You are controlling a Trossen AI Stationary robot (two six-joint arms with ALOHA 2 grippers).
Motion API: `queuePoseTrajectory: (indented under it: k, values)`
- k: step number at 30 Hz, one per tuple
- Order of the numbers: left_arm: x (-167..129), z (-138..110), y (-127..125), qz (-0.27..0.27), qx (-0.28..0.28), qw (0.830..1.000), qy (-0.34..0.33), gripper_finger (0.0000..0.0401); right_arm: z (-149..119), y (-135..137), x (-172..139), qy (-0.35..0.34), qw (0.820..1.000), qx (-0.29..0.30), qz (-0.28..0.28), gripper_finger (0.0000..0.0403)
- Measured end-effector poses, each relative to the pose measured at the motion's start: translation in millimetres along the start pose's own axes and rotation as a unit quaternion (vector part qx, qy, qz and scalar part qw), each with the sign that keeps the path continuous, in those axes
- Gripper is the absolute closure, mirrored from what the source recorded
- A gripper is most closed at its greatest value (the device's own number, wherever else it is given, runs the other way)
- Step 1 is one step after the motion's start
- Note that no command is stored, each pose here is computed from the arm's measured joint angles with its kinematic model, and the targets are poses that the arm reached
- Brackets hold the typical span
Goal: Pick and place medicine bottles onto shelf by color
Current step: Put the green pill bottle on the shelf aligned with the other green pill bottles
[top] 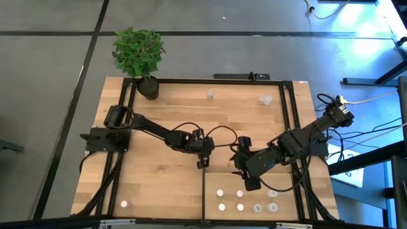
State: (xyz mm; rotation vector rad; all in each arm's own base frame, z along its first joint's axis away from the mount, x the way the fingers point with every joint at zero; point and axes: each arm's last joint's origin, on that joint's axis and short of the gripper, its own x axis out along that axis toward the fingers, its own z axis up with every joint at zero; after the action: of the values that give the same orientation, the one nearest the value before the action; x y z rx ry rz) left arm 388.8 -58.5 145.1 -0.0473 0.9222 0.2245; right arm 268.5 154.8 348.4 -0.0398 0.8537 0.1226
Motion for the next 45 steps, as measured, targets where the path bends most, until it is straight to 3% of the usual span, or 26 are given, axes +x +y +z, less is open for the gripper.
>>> queuePoseTrajectory:
  k: [5,13,26,45]
  values:
    - [1.1,1.0,3.7,0.001,-0.007,1.000,0.000,0.0314,0.0,0.0,0.0,0.000,1.000,0.000,0.001,0.0173]
    - [2.7,-1.0,5.0,0.004,-0.007,1.000,0.008,0.0272,0.0,0.1,0.0,0.000,1.000,0.000,0.001,0.0173]
    - [0.9,0.6,5.5,0.006,-0.018,1.000,0.002,0.0161,0.0,0.1,0.0,0.000,1.000,-0.001,0.001,0.0173]
    - [-47.6,17.7,7.6,-0.001,0.009,1.000,-0.023,0.0158,0.9,0.4,0.0,-0.004,1.000,0.001,0.003,0.0173]
